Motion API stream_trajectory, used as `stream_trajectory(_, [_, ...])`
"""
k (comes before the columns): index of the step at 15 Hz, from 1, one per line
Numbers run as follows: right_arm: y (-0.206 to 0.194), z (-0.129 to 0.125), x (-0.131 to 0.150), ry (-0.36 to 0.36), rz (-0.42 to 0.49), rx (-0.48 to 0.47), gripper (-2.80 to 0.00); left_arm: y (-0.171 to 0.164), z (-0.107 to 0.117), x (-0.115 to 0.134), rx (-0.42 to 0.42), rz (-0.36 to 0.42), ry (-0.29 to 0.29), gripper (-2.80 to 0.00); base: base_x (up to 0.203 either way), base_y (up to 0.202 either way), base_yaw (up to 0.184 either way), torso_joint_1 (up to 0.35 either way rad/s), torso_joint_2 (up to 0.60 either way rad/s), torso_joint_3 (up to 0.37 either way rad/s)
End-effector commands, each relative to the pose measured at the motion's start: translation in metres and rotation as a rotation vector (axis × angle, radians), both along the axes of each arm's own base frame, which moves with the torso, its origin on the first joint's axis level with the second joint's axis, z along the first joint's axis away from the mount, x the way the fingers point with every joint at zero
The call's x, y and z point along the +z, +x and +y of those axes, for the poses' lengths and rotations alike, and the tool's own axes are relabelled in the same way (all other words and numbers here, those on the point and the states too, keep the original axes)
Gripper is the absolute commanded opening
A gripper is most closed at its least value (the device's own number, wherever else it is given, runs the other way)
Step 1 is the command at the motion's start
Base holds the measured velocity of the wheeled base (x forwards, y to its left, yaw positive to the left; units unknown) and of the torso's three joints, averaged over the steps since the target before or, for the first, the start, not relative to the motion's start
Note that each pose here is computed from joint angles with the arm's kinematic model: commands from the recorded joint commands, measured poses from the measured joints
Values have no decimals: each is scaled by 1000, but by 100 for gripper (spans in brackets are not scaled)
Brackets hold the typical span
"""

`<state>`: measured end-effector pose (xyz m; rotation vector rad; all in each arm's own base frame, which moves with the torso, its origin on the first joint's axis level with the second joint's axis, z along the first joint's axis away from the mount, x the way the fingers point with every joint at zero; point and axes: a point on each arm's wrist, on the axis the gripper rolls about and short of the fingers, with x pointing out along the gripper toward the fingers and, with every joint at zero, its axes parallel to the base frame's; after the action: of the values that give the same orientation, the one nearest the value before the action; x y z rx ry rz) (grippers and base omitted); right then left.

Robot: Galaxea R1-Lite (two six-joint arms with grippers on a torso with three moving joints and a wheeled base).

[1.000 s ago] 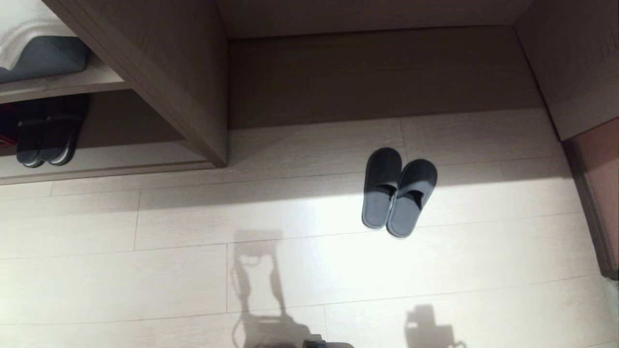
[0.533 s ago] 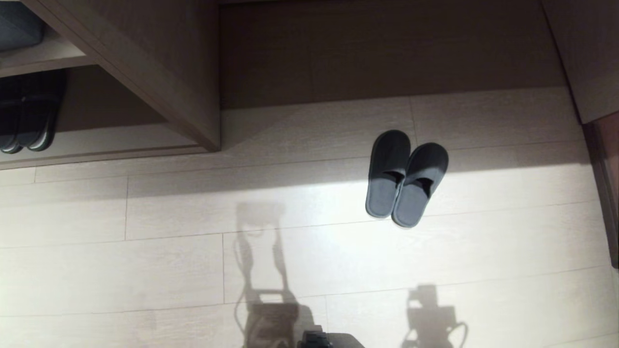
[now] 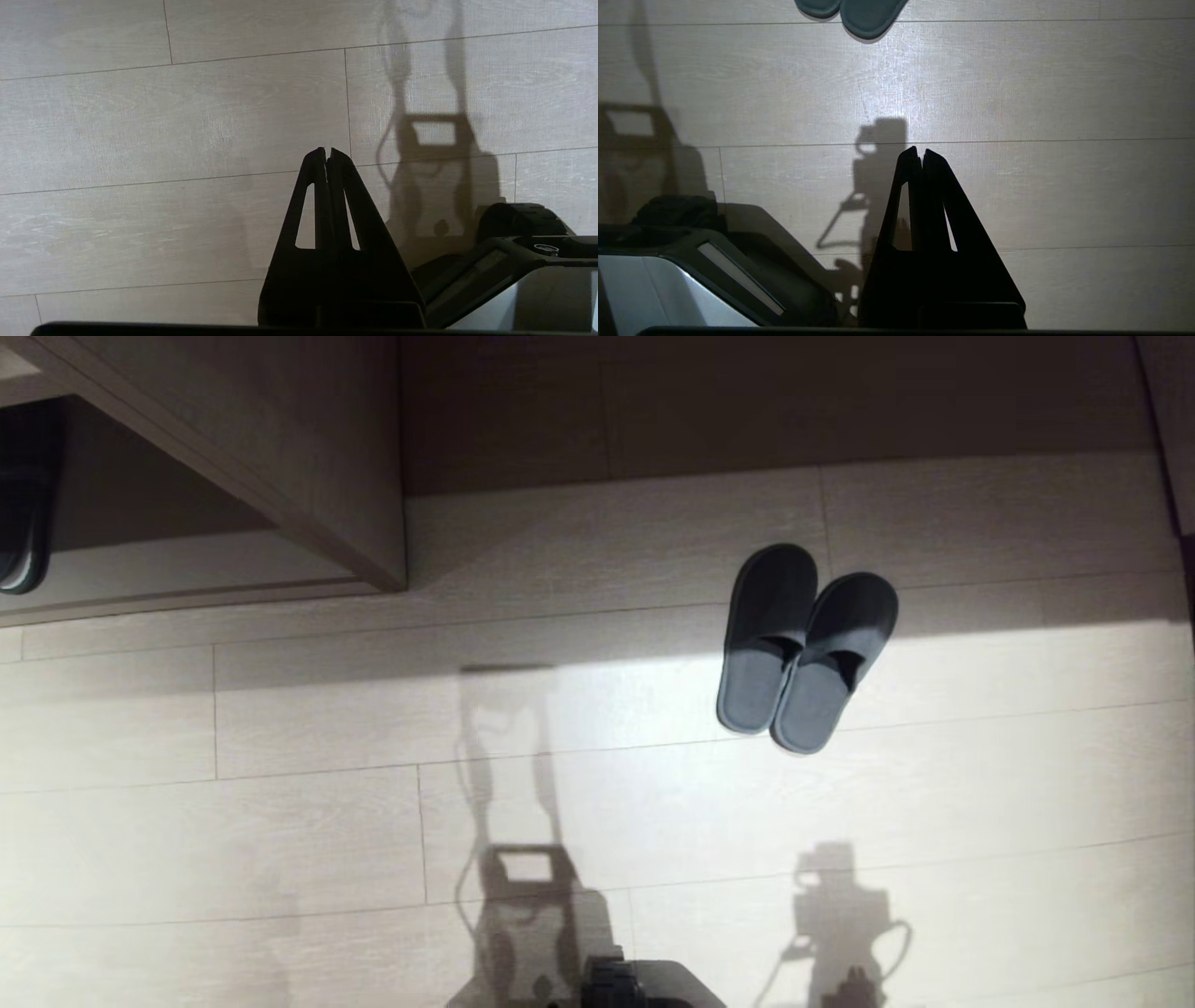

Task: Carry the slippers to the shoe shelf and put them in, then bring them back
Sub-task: Pick up the slippers on the floor

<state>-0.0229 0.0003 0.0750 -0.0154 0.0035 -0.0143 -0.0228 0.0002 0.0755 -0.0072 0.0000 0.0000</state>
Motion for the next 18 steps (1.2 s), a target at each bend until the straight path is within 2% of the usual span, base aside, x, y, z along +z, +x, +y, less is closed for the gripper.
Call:
stream_trajectory(1, [0,0,-1,0,0,-1,-280,0,0,0,0,2,0,-280,0,0,0,11,3,-207])
stream_trajectory(18, [0,0,0,-8,1,1,-280,0,0,0,0,3,0,-280,0,0,0,2,3,-197])
